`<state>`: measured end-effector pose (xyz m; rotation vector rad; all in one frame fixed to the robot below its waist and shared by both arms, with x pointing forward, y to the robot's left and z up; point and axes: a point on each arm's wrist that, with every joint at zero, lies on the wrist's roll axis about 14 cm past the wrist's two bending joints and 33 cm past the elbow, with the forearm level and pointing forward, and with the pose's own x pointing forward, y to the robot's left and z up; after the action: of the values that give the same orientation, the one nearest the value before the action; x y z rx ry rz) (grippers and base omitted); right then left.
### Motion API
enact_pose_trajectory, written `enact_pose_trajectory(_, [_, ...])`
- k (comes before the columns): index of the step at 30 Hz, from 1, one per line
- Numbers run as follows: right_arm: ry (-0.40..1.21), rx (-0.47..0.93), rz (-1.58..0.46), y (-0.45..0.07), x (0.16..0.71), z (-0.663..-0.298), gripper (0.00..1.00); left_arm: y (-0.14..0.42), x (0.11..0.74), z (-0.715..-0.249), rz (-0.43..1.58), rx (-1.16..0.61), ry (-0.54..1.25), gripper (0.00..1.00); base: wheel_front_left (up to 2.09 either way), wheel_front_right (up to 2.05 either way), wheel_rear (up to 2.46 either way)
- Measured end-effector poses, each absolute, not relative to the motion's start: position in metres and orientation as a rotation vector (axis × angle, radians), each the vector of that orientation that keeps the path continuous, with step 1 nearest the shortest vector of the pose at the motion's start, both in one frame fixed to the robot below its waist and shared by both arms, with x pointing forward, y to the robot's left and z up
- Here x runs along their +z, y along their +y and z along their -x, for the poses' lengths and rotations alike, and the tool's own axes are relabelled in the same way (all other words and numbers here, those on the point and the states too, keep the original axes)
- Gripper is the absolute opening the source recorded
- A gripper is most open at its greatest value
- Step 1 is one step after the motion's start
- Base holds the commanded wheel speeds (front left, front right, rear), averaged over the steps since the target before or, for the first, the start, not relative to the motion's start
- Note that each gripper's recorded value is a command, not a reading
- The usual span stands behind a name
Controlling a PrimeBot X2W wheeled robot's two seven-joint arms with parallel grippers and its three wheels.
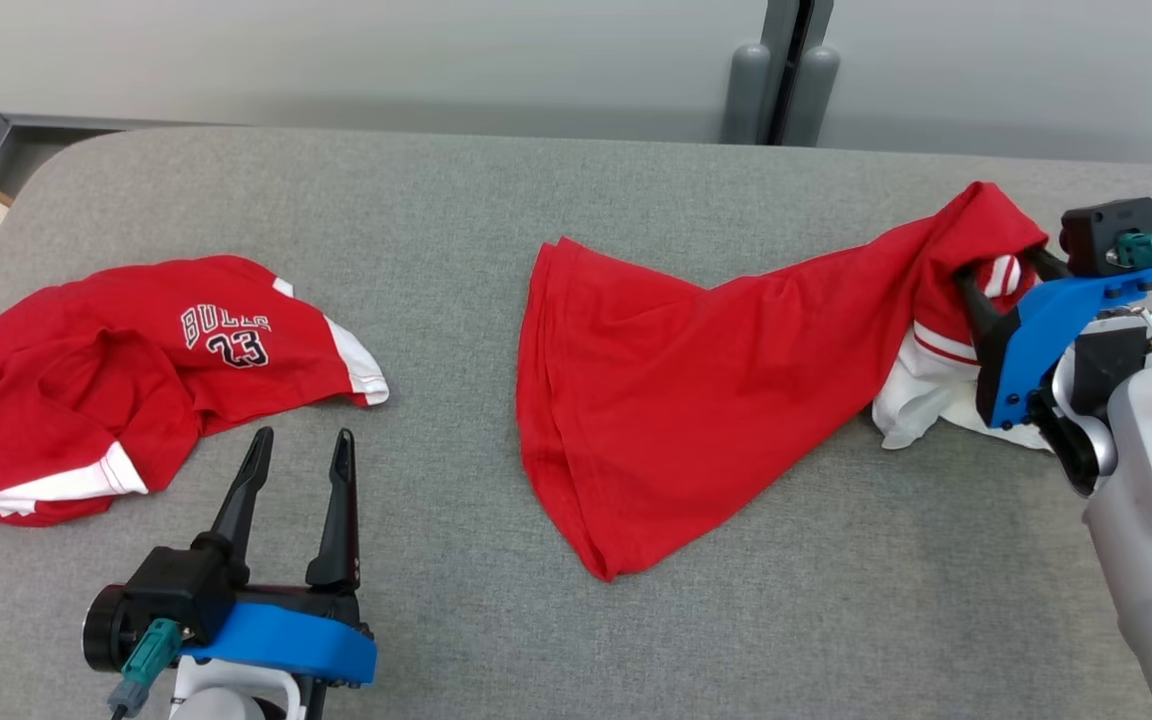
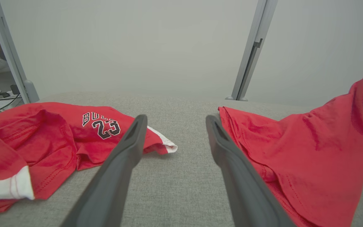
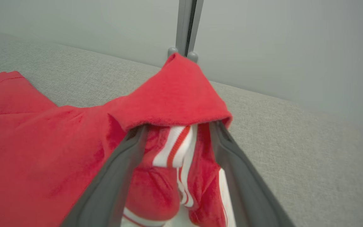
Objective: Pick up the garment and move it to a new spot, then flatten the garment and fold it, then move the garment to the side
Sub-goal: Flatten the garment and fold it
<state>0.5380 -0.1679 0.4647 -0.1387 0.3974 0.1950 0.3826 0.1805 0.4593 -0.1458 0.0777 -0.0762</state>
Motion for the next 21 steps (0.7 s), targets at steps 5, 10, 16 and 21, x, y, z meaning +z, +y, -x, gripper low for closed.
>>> enact_pose_trajectory(5, [0.385,0.164,0.133,-0.181,0.473,-0.527,1.00,0.181,0.459,-0.377,0.146,-0.072,0.081,1.00,0.00,0.00,0.00])
enact_pose_trajectory(10, [0.356,0.143,0.080,-0.188,0.478,-0.501,1.00,0.171,0.466,-0.380,0.156,-0.100,0.058,1.00,0.00,0.00,0.00])
enact_pose_trajectory(16, [0.260,0.137,0.030,-0.187,0.491,-0.462,1.00,0.164,0.473,-0.380,0.161,-0.118,0.039,1.00,0.00,0.00,0.00])
enact_pose_trajectory(21, [0.186,0.096,-0.025,-0.186,0.496,-0.429,1.00,0.163,0.475,-0.378,0.165,-0.119,0.033,1.00,0.00,0.00,0.00])
